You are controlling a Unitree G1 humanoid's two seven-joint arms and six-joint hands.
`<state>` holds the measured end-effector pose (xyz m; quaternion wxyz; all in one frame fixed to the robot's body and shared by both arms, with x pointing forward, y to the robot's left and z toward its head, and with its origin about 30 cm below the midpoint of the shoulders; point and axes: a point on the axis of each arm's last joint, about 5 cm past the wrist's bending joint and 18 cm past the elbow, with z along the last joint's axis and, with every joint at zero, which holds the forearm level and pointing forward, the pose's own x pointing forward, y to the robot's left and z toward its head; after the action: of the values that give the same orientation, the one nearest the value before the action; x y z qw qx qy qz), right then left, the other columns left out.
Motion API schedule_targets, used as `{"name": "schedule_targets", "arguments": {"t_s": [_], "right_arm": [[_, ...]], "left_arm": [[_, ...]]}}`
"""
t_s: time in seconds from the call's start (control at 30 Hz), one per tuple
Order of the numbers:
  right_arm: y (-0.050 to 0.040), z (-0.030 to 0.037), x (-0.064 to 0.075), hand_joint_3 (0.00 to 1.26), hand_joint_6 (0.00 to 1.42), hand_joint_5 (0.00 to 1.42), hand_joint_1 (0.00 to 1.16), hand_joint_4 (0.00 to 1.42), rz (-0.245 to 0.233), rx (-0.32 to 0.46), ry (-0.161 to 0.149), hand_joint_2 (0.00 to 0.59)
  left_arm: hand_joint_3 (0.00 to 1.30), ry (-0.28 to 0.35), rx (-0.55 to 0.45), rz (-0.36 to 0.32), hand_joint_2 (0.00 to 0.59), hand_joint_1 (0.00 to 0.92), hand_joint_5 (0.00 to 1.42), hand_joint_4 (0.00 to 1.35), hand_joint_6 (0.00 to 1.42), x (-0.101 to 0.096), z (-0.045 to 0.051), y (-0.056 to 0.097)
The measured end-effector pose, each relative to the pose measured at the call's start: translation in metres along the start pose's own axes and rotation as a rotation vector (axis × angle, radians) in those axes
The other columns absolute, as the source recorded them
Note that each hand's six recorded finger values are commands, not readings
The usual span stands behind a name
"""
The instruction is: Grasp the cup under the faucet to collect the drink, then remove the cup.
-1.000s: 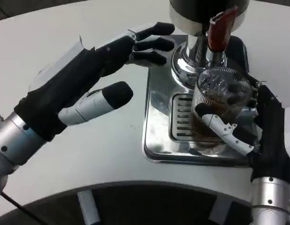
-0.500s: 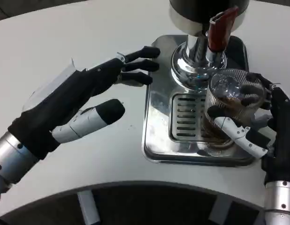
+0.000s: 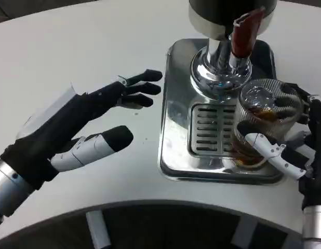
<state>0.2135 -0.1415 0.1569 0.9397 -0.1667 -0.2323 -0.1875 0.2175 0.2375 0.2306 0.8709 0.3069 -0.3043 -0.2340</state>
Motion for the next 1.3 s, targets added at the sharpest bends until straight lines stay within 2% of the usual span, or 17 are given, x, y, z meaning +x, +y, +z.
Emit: {"name": "schedule_targets", "arguments": {"t_s": [0.33,0.53,0.77,1.13,1.3], "right_arm": [[-0.01,0.0008,-0.004,0.87,1.19,1.27,0.85,1.01,0.001,-0.017,-0.014,0.199],[-0.0179,0.0023,-0.009,0.88,1.22,1.29,0.85,1.02,0.004,-0.028,-0.028,0.199],[-0.0263,0.0039,-0.016,0.89,1.24,1.29,0.86,1.02,0.007,-0.035,-0.03,0.19],[-0.0379,0.0102,-0.029,0.91,1.25,1.3,0.88,1.04,0.025,-0.036,-0.03,0.185],[-0.0431,0.016,-0.034,0.91,1.27,1.3,0.88,1.05,0.033,-0.033,-0.053,0.183]], "left_arm": [[0.19,0.045,0.011,-0.011,0.039,0.0,0.24,0.19,0.22,-0.003,-0.0058,-0.004],[0.17,0.069,0.03,-0.021,0.04,0.0,0.2,0.16,0.2,-0.005,-0.007,-0.008],[0.16,0.084,0.052,-0.027,0.039,0.0,0.18,0.14,0.18,-0.005,-0.007,-0.01],[0.16,0.078,0.064,-0.024,0.04,0.0,0.16,0.13,0.18,-0.004,-0.0044,-0.011],[0.14,0.081,0.099,-0.036,0.039,0.0,0.13,0.1,0.16,-0.005,-0.0009,-0.014]]}}
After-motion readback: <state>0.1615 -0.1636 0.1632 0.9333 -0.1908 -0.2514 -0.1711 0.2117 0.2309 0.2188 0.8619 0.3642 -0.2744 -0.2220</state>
